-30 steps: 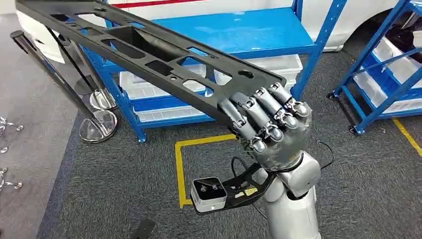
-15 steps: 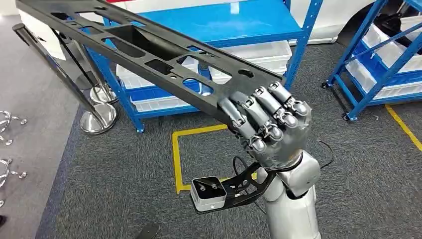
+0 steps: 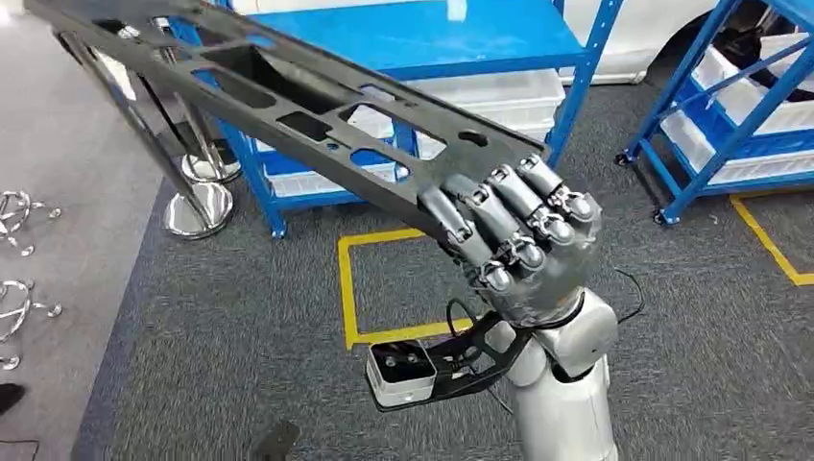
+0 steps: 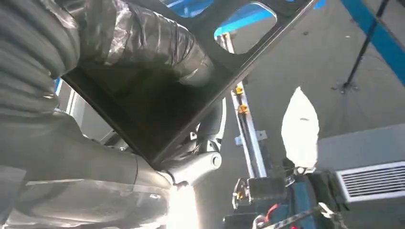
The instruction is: Take the parts from the cabinet and place them on the table.
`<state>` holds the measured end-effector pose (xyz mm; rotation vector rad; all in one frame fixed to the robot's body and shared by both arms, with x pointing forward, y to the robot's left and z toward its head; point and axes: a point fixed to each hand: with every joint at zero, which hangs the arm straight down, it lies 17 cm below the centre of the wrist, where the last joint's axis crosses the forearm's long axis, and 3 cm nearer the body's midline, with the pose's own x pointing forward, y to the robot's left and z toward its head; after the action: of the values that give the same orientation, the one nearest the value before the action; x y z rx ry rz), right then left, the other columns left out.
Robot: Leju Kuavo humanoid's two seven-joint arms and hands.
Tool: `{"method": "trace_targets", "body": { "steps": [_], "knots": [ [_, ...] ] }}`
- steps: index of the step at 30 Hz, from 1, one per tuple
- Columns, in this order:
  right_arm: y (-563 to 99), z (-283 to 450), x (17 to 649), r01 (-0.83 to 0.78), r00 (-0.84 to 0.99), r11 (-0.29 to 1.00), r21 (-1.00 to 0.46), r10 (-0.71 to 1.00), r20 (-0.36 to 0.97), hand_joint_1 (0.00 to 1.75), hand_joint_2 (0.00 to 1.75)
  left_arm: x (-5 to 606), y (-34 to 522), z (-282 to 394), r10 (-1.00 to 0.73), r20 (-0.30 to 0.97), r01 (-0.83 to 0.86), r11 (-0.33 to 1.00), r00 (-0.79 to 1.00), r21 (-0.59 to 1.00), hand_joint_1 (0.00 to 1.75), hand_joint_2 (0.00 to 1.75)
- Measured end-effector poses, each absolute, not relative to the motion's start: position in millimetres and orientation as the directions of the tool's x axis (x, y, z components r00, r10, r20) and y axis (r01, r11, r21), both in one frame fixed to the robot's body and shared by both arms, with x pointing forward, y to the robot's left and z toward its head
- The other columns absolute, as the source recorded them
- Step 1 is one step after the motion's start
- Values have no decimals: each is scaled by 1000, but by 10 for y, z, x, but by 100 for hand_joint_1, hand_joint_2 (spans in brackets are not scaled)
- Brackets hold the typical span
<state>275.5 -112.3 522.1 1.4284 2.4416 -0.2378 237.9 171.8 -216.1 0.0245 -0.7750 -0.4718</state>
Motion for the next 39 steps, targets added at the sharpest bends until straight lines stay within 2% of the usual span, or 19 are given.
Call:
{"method": "trace_targets", "body": {
  "steps": [39],
  "knots": [
    [-1083,5198,2805,870,-464,493,-6,816,-345,175,175,2376,1633,-2147,-419,670,409,894,613,185,0,175]
  ]
}}
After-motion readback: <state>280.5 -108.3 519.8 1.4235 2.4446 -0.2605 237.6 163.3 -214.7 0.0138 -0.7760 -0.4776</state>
